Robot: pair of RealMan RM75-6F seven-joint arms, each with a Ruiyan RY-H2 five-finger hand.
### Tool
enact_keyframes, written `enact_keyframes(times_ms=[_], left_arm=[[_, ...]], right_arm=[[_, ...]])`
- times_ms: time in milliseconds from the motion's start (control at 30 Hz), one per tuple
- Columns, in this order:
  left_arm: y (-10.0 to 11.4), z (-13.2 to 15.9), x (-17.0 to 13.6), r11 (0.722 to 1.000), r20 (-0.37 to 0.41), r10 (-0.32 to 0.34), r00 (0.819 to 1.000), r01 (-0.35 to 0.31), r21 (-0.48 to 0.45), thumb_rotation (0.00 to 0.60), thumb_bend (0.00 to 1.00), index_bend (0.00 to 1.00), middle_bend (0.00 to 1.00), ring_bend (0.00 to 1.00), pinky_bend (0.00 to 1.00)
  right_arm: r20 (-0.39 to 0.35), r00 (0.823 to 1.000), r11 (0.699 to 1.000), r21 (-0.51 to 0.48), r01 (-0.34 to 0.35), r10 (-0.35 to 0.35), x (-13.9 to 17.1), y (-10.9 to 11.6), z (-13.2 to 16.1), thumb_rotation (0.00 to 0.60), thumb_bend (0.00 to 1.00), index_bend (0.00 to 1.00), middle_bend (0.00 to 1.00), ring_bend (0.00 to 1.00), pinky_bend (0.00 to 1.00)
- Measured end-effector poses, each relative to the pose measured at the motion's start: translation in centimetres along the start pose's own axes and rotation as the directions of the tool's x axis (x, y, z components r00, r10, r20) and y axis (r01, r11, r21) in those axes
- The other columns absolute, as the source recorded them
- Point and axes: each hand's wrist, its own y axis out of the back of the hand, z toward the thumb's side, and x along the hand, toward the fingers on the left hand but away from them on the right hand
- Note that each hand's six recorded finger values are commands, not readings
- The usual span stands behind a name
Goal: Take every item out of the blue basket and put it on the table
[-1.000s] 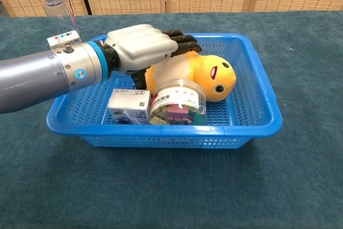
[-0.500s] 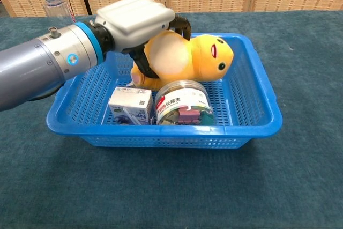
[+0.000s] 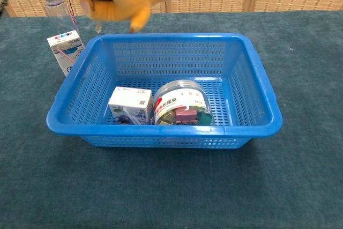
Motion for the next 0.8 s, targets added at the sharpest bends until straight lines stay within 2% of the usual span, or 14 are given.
enact_keyframes(times_ms=[133, 267, 367, 533, 733, 767, 800], left_arm=[[2.3, -3.1, -2.1, 0.999, -0.045, 0.044, 0.998, -0.044, -0.010, 0.600, 0.41, 0.62, 0.53, 0.56, 0.69], [4.2, -7.4, -4.9, 0.997, -0.122, 0.082, 0.989, -0.083, -0.004, 0.600, 0.41, 0.62, 0.53, 0.56, 0.69], [4.3, -10.7, -6.8, 0.997, -0.187, 0.070, 0.980, -0.072, -0.006, 0.600, 0.41, 0.62, 0.53, 0.56, 0.69], [3.1, -16.6, -9.6, 1.000, -0.301, 0.020, 0.953, -0.012, 0.027, 0.600, 0.41, 0.62, 0.53, 0.56, 0.69], [-0.8, -22.3, -12.4, 0.997, -0.443, -0.075, 0.894, 0.083, -0.002, 0.600, 0.41, 0.62, 0.53, 0.55, 0.69], [-1.7, -23.0, -12.8, 0.995, -0.463, -0.090, 0.882, 0.097, -0.010, 0.600, 0.40, 0.60, 0.52, 0.53, 0.69], [-2.4, -23.4, -12.9, 0.994, -0.476, -0.102, 0.873, 0.107, -0.016, 0.600, 0.38, 0.54, 0.47, 0.47, 0.66]], right_arm=[[-0.005, 1.000, 1.000, 0.000, -0.002, 0.002, 0.1, -0.1, 0.1, 0.600, 0.00, 0.00, 0.00, 0.00, 0.00], [-0.012, 1.000, 1.000, 0.001, -0.006, 0.006, 0.2, -0.2, 0.3, 0.600, 0.00, 0.00, 0.00, 0.00, 0.00], [-0.016, 1.000, 1.000, 0.005, -0.007, 0.007, 0.2, -0.3, 0.5, 0.600, 0.00, 0.00, 0.00, 0.00, 0.00], [-0.021, 1.000, 1.000, 0.014, -0.015, 0.015, 0.2, -0.6, 0.8, 0.600, 0.00, 0.00, 0.00, 0.00, 0.00], [-0.022, 0.999, 0.999, 0.028, -0.025, 0.026, 0.1, -1.0, 1.0, 0.600, 0.00, 0.00, 0.00, 0.00, 0.00], [-0.021, 0.999, 0.999, 0.030, -0.026, 0.027, 0.1, -1.0, 1.0, 0.600, 0.00, 0.00, 0.00, 0.00, 0.00], [-0.020, 0.999, 0.999, 0.032, -0.027, 0.028, 0.0, -1.1, 1.0, 0.600, 0.00, 0.00, 0.00, 0.00, 0.00]])
